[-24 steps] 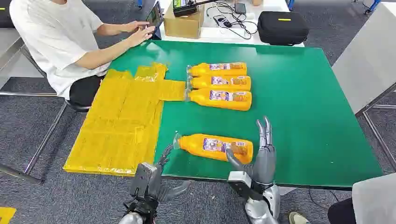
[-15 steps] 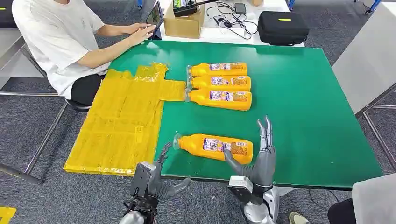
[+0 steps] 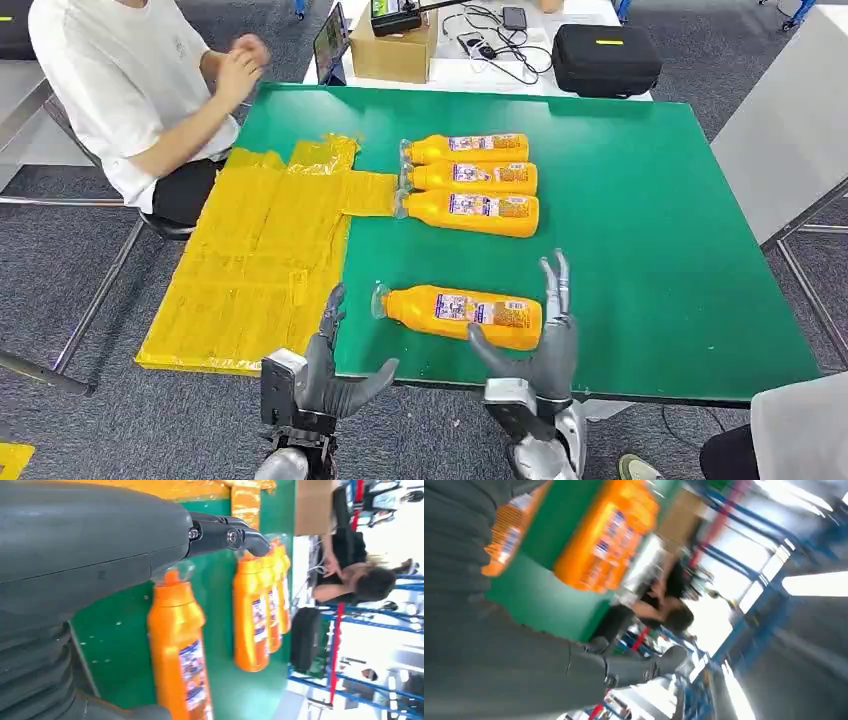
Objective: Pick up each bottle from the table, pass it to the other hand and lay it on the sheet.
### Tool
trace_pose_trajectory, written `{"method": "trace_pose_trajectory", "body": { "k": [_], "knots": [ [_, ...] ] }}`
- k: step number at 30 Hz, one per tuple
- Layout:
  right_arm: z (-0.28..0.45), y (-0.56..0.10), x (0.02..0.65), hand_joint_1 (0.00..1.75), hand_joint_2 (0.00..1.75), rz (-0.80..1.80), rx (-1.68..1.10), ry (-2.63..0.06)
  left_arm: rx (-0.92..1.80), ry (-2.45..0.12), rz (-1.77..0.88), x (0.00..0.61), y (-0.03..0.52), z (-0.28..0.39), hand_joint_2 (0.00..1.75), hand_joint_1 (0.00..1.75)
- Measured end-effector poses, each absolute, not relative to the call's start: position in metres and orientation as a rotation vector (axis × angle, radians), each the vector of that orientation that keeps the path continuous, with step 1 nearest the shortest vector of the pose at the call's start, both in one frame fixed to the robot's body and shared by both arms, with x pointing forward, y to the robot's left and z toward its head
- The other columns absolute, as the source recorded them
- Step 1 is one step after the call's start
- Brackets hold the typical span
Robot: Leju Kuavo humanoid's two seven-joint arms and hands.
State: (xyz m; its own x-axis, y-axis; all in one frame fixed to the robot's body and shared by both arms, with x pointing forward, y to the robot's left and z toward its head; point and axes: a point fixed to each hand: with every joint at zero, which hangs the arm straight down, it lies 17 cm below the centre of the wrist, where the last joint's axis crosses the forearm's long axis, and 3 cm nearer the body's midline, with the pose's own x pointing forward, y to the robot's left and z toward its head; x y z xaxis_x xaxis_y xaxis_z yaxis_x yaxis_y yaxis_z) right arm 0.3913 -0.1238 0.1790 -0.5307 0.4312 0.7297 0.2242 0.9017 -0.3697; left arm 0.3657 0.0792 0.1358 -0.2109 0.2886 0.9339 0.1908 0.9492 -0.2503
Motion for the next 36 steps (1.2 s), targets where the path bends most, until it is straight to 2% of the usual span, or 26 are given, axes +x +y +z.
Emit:
{"method": "trace_pose_trajectory", "body": {
  "k": [6,23,28,36],
  "knots": [
    [0.138,-0.118,0.398,0.0,1.75,0.469,-0.532,-2.075,-0.353,-1.799,0.113,0.363,0.084,0.138,1.75,0.0],
    [0.145,-0.125,0.395,0.0,1.75,0.347,-0.448,-2.111,-0.37,-1.809,0.128,0.363,0.085,0.141,1.75,0.0],
    [0.14,-0.124,0.397,0.0,1.75,0.386,-0.477,-2.082,-0.37,-1.808,0.128,0.363,0.085,0.14,1.75,0.0],
    [0.089,-0.13,0.411,0.0,1.75,0.755,-0.75,-1.866,-0.336,-1.785,0.142,0.357,0.09,0.131,1.75,0.0]
  ]
}}
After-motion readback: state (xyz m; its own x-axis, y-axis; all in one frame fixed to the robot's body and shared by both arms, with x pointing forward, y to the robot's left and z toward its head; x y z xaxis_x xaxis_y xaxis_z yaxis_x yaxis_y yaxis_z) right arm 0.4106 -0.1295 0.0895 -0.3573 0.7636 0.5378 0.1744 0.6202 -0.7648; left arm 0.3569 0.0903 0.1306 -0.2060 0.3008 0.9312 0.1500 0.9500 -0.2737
